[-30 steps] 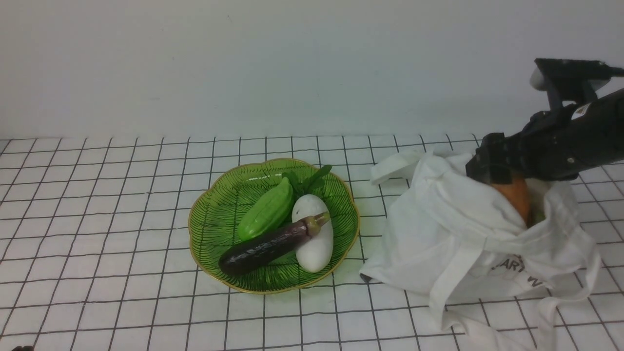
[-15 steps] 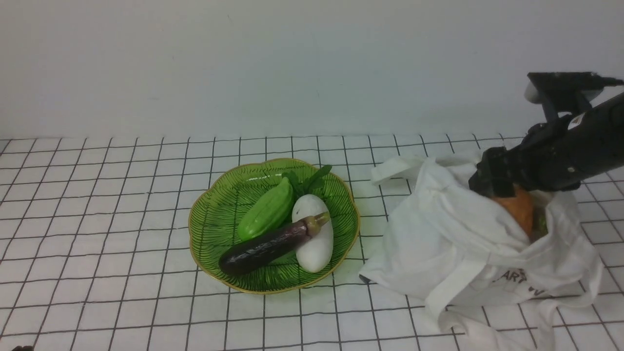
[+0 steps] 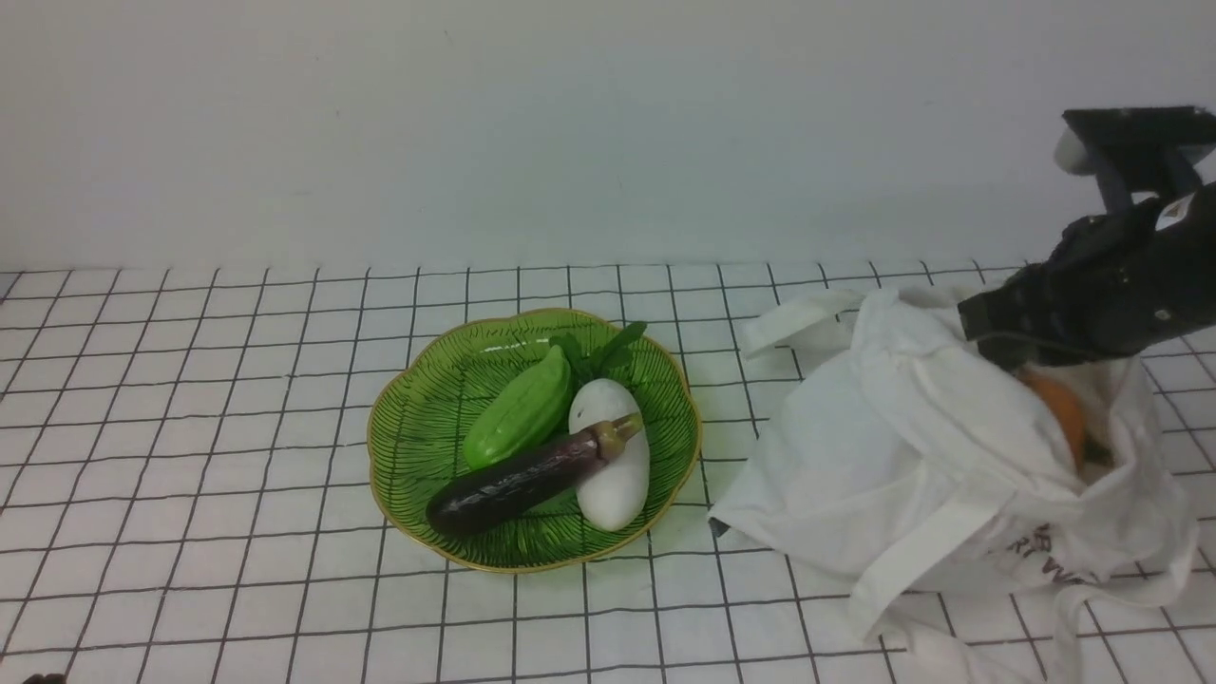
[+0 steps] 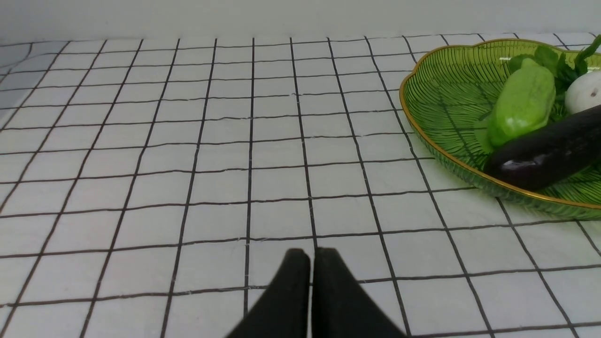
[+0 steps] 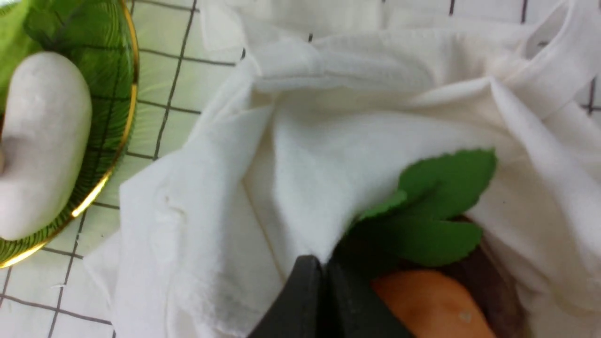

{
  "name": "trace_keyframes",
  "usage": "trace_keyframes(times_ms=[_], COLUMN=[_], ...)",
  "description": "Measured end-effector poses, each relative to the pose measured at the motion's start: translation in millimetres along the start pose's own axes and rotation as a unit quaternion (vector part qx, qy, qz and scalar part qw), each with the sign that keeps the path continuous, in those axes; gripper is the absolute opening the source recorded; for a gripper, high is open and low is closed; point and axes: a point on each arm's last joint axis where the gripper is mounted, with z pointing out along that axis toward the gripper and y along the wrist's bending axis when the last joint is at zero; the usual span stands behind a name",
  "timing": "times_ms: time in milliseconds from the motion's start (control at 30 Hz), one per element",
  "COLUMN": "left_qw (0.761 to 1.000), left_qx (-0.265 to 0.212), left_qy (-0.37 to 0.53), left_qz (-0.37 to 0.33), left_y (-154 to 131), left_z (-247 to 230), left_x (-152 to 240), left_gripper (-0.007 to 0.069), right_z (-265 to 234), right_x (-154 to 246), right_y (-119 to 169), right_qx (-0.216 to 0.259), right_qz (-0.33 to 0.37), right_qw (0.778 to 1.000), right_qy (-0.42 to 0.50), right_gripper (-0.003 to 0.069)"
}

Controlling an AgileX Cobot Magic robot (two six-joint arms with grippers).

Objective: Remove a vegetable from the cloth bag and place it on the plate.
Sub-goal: Use the right arm to grab an eggplant from the bag

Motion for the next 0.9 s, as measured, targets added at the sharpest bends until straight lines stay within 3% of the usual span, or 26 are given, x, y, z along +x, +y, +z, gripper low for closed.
trace_keyframes(times_ms=[233, 367, 500, 900], left_qw=[1.0, 1.0, 1.0, 1.0], left_qx=[0.0, 0.0, 0.0, 0.0], left_qy=[0.0, 0.0, 0.0, 0.0], left_qz=[0.0, 0.003, 0.003, 0.0], left_y=[0, 0, 0, 0], left_z=[0, 0, 0, 0], left_x=[0, 0, 0, 0], left_gripper=[-0.0008, -0.0008, -0.0008, -0.0008], right_z=[-30, -33, -17, 33], right_x=[-1, 1, 4, 18], right_y=[3, -2, -11, -22], right_qx=[0.011, 0.045, 0.073, 0.091], right_qz=[-0.019, -0.032, -0.02, 0.005], right_qw=[0.999, 0.998, 0.997, 0.99], right_qy=[-0.032, -0.021, 0.009, 0.109], right_gripper=[-0.0007, -0.0007, -0.0007, -0.0007])
